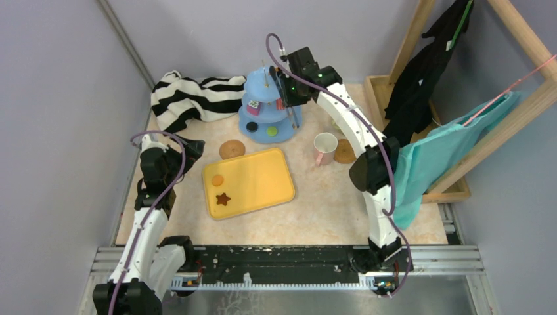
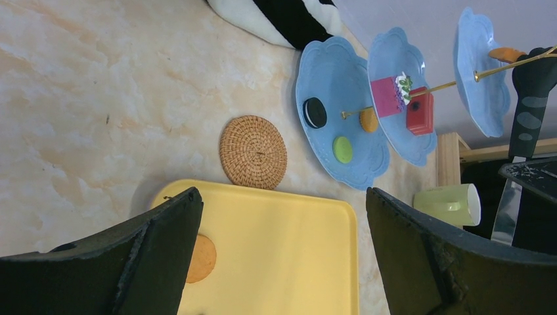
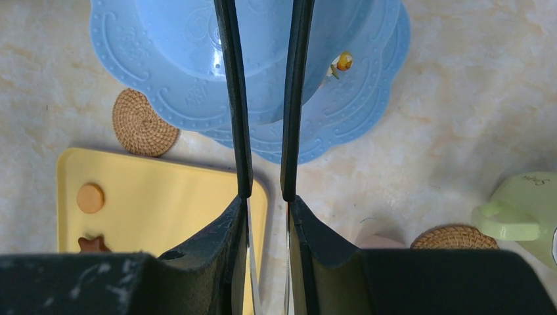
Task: Serve the afternoon tea
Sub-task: Place the desert on the desert table.
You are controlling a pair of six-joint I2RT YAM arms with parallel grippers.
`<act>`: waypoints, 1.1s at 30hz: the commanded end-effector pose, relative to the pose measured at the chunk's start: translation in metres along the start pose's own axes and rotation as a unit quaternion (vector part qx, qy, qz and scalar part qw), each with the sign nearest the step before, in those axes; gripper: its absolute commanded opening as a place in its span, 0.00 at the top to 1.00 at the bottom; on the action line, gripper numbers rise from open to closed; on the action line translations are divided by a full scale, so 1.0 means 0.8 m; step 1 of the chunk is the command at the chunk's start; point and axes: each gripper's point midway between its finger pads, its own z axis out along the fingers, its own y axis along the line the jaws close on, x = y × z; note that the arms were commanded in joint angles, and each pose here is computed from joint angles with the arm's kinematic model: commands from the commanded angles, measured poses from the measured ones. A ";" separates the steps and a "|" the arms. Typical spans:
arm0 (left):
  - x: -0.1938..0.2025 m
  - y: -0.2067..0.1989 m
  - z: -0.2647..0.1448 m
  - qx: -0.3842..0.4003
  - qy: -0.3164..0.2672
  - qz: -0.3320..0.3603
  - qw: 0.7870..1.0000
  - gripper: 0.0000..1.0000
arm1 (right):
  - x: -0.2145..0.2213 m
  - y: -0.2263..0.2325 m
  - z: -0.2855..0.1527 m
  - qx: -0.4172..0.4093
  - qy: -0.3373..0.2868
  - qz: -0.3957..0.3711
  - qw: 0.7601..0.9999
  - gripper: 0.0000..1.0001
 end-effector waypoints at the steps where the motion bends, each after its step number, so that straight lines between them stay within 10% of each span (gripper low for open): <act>1: -0.005 -0.005 0.001 0.013 -0.006 -0.001 1.000 0.01 | -0.035 0.001 -0.023 -0.010 -0.043 0.000 0.999 1.00; 23: -0.003 -0.006 0.000 0.015 -0.003 0.001 1.000 0.01 | -0.012 -0.007 -0.007 -0.023 0.009 0.024 0.999 0.98; 33: -0.004 -0.007 0.000 0.018 -0.003 0.002 1.000 0.01 | -0.016 0.006 -0.014 -0.050 0.006 0.025 0.998 0.77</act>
